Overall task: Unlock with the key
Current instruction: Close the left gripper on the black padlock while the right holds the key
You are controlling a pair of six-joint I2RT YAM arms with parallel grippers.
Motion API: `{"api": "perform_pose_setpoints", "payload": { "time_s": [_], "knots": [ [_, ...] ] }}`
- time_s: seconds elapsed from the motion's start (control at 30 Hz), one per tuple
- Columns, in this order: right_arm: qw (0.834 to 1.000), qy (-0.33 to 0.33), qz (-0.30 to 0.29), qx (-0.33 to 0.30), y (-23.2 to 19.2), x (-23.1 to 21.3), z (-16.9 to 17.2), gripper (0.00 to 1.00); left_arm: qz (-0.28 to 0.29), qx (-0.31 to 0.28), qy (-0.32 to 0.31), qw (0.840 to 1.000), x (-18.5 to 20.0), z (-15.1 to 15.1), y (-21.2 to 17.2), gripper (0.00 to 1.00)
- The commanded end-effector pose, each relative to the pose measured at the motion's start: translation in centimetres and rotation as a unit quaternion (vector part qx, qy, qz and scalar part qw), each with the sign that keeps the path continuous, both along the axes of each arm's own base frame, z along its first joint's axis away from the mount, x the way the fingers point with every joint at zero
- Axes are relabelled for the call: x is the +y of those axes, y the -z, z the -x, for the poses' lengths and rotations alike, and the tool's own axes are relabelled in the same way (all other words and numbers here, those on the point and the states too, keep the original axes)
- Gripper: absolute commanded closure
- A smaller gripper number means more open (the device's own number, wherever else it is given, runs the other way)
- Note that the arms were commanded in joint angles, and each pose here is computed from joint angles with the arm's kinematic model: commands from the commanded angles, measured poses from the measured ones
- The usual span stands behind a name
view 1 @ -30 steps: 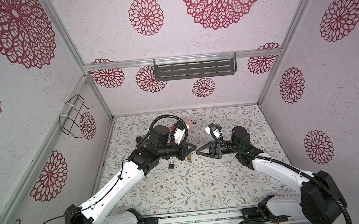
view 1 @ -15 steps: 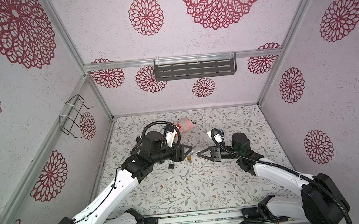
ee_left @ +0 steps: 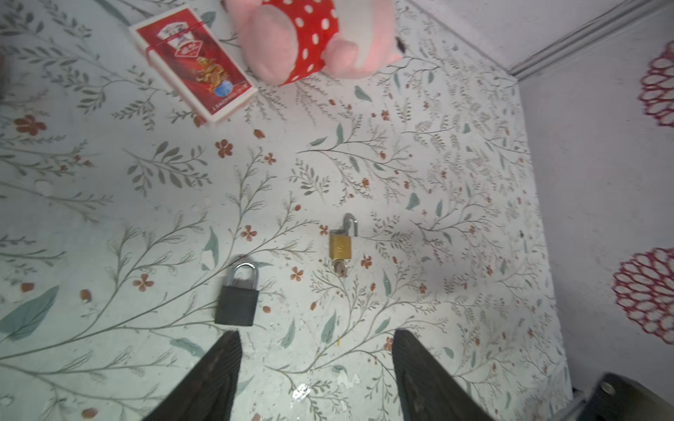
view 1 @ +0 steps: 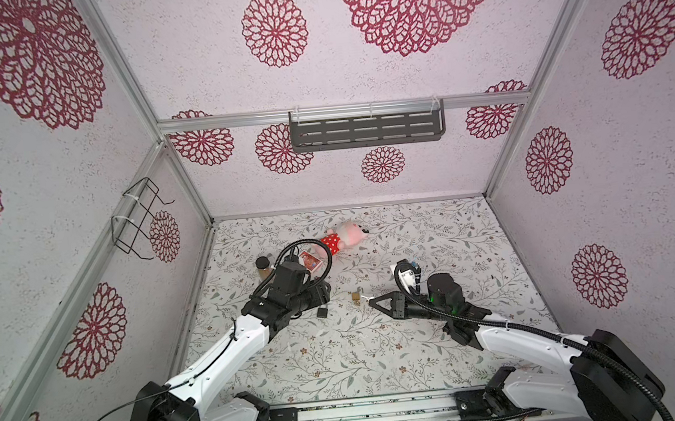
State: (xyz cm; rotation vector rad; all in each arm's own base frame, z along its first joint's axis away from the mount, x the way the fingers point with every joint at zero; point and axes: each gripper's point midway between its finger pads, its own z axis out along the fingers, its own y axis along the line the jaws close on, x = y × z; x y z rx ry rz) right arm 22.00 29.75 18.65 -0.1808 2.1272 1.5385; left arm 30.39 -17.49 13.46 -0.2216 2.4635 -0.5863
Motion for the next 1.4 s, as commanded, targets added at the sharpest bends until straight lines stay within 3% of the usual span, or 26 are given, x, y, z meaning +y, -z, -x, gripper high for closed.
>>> {"api": "perform_pose_setpoints", "payload": {
  "time_s": [0.0, 0.4, 0.73, 1.37],
  "knots": [
    [0.998, 0.058, -0.022, 0.001, -1.4, -0.7, -1.3, 1.0, -0.041, 0.028, -0.028, 0.998, 1.2, -0.6, 1.6, 0.3],
    [0.996, 0.084, -0.025, 0.021, -0.2, -1.1, -1.3, 1.0, -0.1, 0.11, 0.019, 0.989, -0.2, -1.2, 7.7, 0.28],
    [0.996, 0.084, -0.02, 0.024, 0.2, -1.1, -1.3, 1.0, -0.151, 0.146, 0.032, 0.977, -0.6, -0.6, 10.9, 0.35],
    [0.996, 0.082, -0.026, 0.022, 0.0, -1.1, -1.1, 1.0, -0.232, 0.179, 0.01, 0.956, -0.7, 0.9, 12.9, 0.48]
  ]
}}
